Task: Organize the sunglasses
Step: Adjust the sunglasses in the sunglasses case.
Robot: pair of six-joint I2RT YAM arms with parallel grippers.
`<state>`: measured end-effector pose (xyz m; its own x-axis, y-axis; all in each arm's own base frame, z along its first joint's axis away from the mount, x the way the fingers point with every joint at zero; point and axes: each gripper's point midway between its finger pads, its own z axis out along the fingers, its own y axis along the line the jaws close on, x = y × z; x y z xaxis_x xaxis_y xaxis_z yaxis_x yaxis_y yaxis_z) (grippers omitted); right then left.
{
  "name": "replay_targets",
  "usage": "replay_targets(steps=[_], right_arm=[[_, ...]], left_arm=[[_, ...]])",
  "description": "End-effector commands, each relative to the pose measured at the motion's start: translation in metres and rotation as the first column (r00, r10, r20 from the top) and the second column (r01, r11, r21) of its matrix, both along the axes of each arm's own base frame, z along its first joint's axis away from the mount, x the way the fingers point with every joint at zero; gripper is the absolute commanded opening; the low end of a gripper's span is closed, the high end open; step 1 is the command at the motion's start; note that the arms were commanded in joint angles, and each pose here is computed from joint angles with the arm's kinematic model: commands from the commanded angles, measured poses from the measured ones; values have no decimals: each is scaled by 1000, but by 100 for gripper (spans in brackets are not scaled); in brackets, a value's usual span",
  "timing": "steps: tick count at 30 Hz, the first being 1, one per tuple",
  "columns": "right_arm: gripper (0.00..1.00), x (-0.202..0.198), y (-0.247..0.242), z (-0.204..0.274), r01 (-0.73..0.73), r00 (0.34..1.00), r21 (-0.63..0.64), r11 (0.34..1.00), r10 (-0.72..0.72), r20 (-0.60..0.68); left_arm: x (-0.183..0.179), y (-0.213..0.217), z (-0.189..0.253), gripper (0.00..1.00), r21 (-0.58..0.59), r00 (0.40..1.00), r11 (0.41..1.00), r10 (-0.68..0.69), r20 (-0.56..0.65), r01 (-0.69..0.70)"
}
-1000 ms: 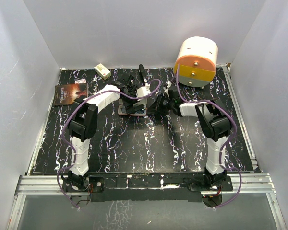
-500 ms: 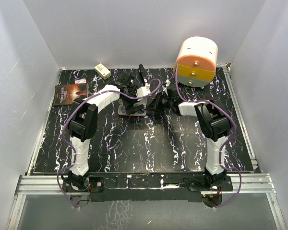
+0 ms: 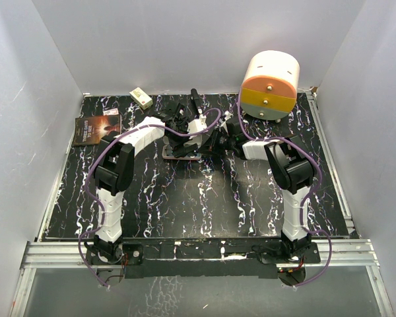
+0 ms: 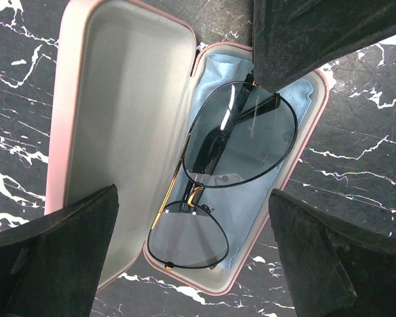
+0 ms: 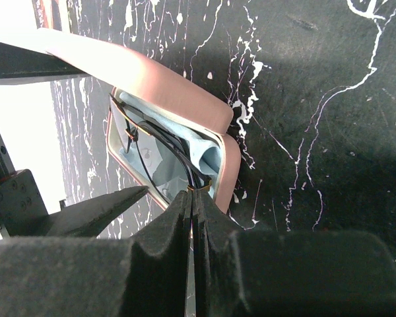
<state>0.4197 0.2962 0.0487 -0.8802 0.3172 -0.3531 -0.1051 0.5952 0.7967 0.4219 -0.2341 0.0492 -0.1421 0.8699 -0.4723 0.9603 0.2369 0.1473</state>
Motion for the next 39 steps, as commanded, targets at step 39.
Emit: replay_targets(steps=[39], right_arm=[[8, 15, -4, 4, 56, 996, -44, 997, -52, 72]], left_arm=[[-23, 7, 30, 97, -49, 999, 998, 42, 16, -42]])
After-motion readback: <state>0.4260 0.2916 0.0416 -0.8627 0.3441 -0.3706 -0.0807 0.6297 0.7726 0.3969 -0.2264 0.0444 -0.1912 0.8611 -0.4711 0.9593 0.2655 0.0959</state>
